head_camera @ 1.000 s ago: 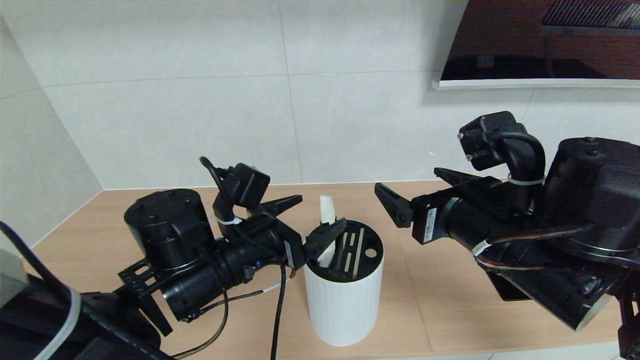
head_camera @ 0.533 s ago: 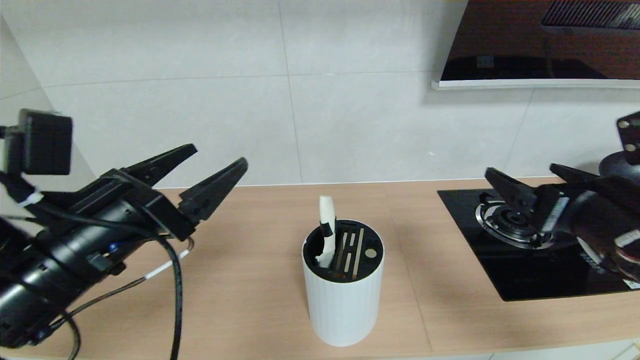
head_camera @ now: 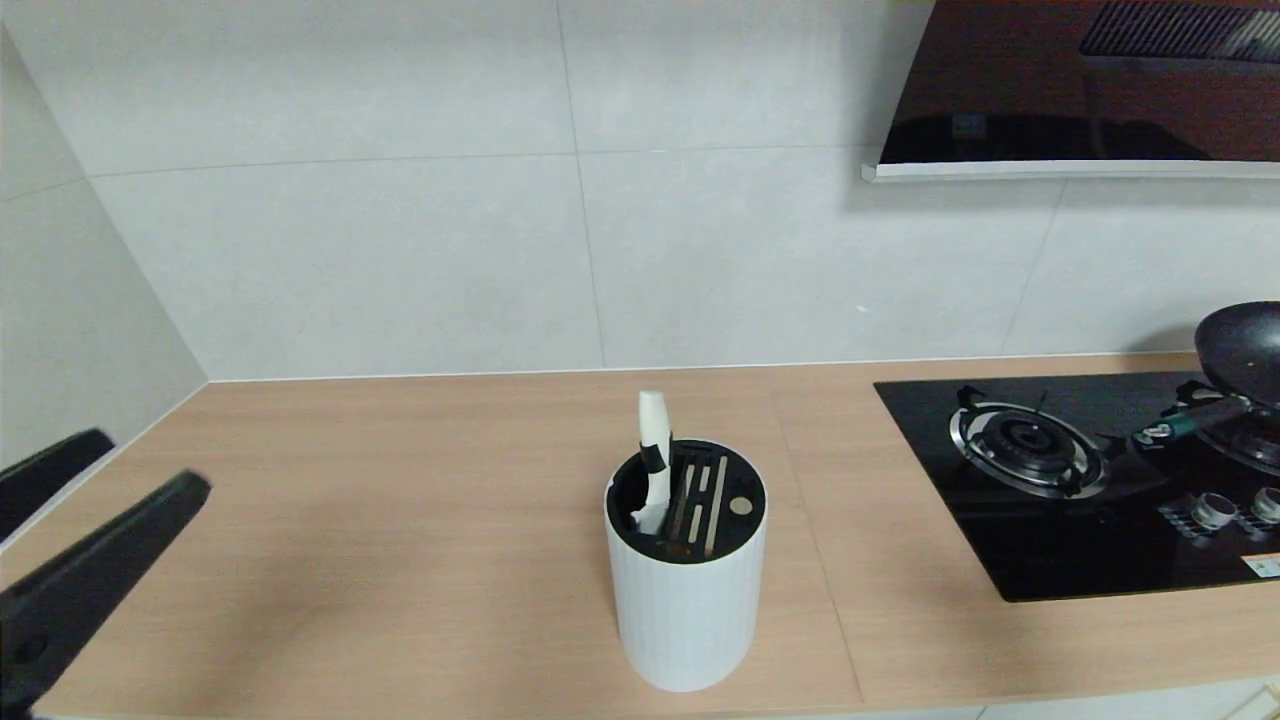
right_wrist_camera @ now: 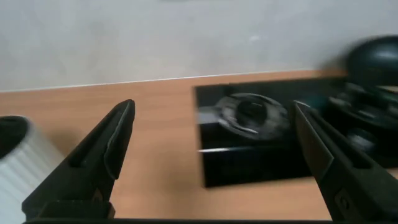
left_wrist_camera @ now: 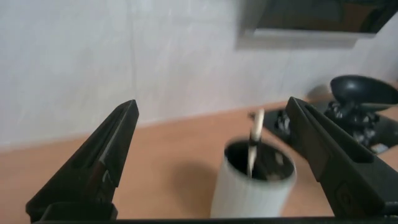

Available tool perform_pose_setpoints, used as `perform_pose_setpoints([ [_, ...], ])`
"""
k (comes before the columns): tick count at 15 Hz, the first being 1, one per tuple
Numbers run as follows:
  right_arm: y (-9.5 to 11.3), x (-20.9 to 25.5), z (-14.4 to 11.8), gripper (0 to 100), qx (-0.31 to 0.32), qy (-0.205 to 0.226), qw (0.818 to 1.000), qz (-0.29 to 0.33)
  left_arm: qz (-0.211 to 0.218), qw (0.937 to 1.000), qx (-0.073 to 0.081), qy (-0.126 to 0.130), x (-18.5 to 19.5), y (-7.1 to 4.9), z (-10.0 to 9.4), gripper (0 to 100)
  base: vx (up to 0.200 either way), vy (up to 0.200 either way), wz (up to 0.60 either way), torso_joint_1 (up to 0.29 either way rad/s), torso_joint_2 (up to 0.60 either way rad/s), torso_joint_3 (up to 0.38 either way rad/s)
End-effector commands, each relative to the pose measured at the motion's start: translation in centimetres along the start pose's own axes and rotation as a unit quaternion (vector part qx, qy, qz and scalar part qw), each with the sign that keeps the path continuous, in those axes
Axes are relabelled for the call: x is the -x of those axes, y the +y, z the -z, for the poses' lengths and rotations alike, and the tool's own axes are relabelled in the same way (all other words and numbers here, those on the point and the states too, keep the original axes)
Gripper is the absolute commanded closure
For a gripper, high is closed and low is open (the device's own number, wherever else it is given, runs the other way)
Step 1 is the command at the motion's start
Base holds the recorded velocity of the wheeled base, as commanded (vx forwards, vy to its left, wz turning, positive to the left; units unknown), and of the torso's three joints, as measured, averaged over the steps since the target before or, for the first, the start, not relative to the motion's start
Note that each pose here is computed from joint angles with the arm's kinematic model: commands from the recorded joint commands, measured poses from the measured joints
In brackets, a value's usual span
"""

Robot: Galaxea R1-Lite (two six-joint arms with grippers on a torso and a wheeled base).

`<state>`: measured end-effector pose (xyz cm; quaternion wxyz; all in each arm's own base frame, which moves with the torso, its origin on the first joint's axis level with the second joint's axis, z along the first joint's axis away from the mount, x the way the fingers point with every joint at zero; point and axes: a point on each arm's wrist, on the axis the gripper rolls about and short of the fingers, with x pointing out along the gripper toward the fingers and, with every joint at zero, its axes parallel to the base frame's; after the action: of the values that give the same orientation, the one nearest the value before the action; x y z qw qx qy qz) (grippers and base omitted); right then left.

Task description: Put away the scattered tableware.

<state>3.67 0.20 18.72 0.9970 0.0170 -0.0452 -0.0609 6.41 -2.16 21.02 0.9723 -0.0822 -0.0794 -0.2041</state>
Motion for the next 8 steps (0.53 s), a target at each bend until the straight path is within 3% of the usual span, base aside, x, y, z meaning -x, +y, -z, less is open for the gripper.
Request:
perform_pose_setpoints([
  [1, -2.3, 5.7, 0.5, 0, -0.015, -0.061, 0.997, 0.051, -0.018, 0.9993, -0.003, -0.032, 6.2, -0.6, 0.2, 0, 0.000, 0.000, 0.00, 0.000, 0.00, 0.000],
  [3, -2.9, 8.3, 1.1, 0, 0.027, -0.068, 0.994, 0.085, -0.033, 0.9981, -0.011, -0.050, 8.6, -1.0, 1.1, 0, 0.000, 0.000, 0.00, 0.000, 0.00, 0.000],
  [5, -2.8, 8.3, 0.8, 0, 0.024, -0.079, 0.991, 0.106, -0.030, 0.9977, -0.016, -0.059, 9.5, -1.2, 1.7, 0, 0.000, 0.000, 0.00, 0.000, 0.00, 0.000],
  [6, -2.4, 8.9, 1.2, 0, 0.031, -0.089, 0.986, 0.139, -0.038, 0.9971, -0.021, -0.063, 10.3, -1.3, 2.7, 0, 0.000, 0.000, 0.00, 0.000, 0.00, 0.000],
  [8, -2.3, 9.4, 2.7, 0, 0.045, -0.079, 0.985, 0.148, -0.058, 0.9964, -0.025, -0.057, 10.9, -1.3, 4.1, 0, 0.000, 0.000, 0.00, 0.000, 0.00, 0.000],
])
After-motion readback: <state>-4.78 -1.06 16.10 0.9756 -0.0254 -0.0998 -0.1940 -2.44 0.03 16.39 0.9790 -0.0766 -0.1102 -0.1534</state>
